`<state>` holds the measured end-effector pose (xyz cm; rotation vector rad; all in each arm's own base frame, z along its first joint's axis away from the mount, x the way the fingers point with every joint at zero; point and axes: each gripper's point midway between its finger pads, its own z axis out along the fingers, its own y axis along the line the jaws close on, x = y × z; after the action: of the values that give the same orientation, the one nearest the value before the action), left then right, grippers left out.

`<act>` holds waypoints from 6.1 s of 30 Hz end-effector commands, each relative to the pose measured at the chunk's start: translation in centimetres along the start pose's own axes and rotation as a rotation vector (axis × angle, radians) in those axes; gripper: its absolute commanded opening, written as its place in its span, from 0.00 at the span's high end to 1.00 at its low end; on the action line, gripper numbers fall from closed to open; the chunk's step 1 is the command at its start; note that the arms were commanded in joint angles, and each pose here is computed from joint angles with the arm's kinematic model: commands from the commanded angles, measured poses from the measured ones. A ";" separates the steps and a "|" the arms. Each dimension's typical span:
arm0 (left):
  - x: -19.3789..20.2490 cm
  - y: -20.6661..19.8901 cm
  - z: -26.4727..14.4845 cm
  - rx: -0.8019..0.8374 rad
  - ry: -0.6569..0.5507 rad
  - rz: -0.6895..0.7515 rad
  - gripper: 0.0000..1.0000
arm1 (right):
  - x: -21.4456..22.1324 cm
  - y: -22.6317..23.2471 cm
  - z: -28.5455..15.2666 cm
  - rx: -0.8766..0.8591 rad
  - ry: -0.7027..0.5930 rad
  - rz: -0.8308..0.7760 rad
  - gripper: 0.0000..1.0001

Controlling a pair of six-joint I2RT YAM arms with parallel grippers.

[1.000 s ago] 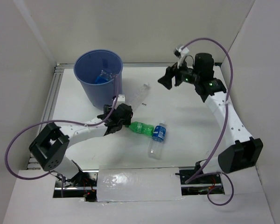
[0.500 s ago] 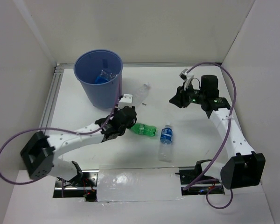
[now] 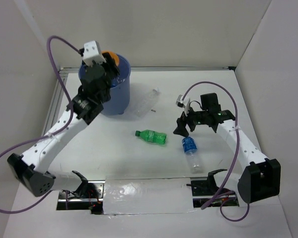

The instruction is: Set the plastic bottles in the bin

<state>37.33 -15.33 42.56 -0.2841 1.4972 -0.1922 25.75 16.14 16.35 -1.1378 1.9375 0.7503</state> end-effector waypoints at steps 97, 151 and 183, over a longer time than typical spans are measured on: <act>34.1 -5.1 -16.4 -0.379 1.065 -0.787 0.00 | -34.6 -9.8 -0.6 0.361 -0.494 -0.103 0.05; 2.0 10.0 8.6 -0.208 0.192 -0.385 0.58 | -7.0 -16.3 2.6 0.325 -0.149 0.736 0.06; 6.7 9.3 -11.0 0.087 0.338 -0.326 0.00 | -5.0 -16.2 27.3 0.366 0.021 1.034 0.17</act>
<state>26.53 -9.01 34.19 -0.4122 1.7260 -0.5862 49.64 31.94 4.70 0.1273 2.5284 0.8779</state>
